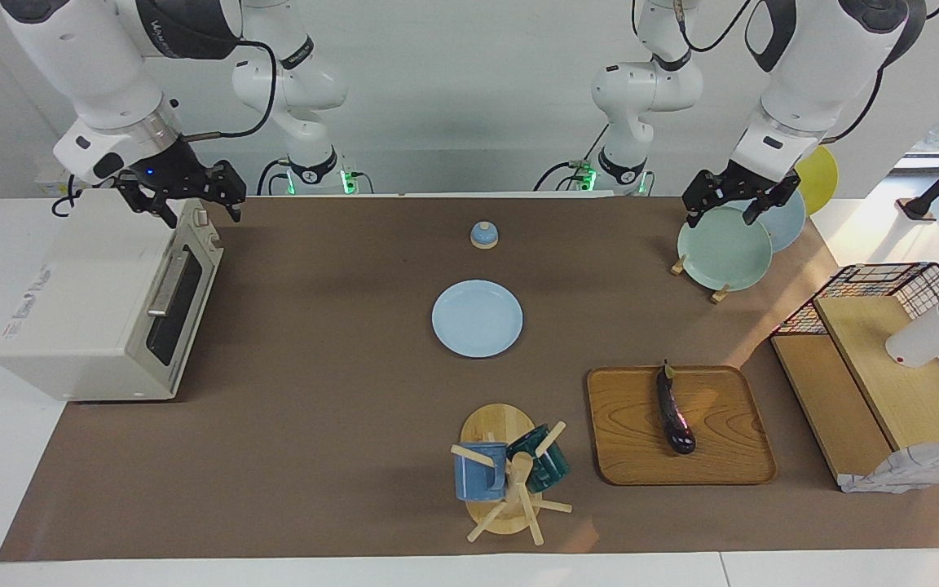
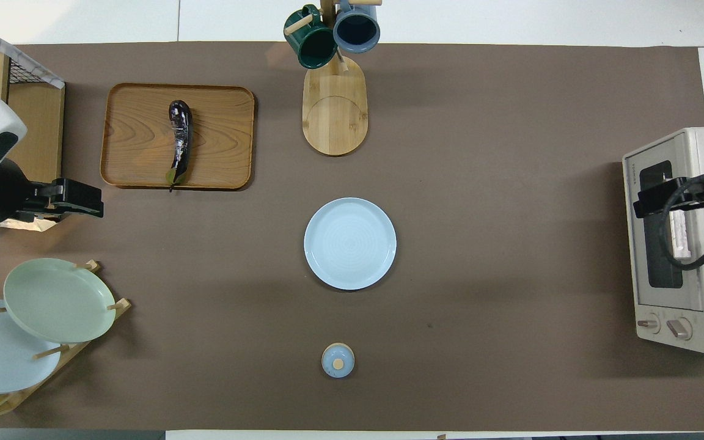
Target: Put eggplant into oven
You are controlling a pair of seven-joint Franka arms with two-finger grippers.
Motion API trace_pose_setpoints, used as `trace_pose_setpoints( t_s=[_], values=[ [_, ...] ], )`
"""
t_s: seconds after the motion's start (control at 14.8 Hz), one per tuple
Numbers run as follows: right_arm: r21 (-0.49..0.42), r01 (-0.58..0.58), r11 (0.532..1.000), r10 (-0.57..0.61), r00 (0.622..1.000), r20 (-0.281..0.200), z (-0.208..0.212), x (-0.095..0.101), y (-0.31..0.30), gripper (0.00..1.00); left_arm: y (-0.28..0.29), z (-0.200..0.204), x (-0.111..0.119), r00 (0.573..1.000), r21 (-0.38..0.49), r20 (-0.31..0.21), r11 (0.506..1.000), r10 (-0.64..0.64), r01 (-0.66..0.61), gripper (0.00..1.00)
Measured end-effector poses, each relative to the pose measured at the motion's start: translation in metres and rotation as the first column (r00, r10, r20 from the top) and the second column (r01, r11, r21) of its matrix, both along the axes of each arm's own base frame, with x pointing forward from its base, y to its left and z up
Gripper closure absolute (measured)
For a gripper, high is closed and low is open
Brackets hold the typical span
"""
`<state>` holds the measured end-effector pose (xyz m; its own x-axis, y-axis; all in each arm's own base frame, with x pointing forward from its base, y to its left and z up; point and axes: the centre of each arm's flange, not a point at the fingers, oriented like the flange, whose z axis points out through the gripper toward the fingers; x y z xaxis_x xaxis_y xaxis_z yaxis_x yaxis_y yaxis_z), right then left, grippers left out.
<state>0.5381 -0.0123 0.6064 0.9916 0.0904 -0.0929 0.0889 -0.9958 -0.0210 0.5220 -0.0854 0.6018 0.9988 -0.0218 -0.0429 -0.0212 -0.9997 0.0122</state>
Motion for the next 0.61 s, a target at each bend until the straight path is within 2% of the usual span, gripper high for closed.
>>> trace_pose_setpoints(
  t_s=[0.47, 0.61],
  values=[
    [0.0, 0.0, 1.0, 0.0, 1.0, 0.0, 0.0, 0.0, 0.0, 0.0, -0.0009, 0.0004, 0.0005, 1.0, -0.004, 0.005, 1.0, -0.001, 0.001, 0.0],
    [0.0, 0.0, 1.0, 0.0, 1.0, 0.0, 0.0, 0.0, 0.0, 0.0, -0.0016, 0.0027, 0.0045, 0.999, -0.009, 0.039, 1.0, 0.0, 0.0, 0.0]
  ],
)
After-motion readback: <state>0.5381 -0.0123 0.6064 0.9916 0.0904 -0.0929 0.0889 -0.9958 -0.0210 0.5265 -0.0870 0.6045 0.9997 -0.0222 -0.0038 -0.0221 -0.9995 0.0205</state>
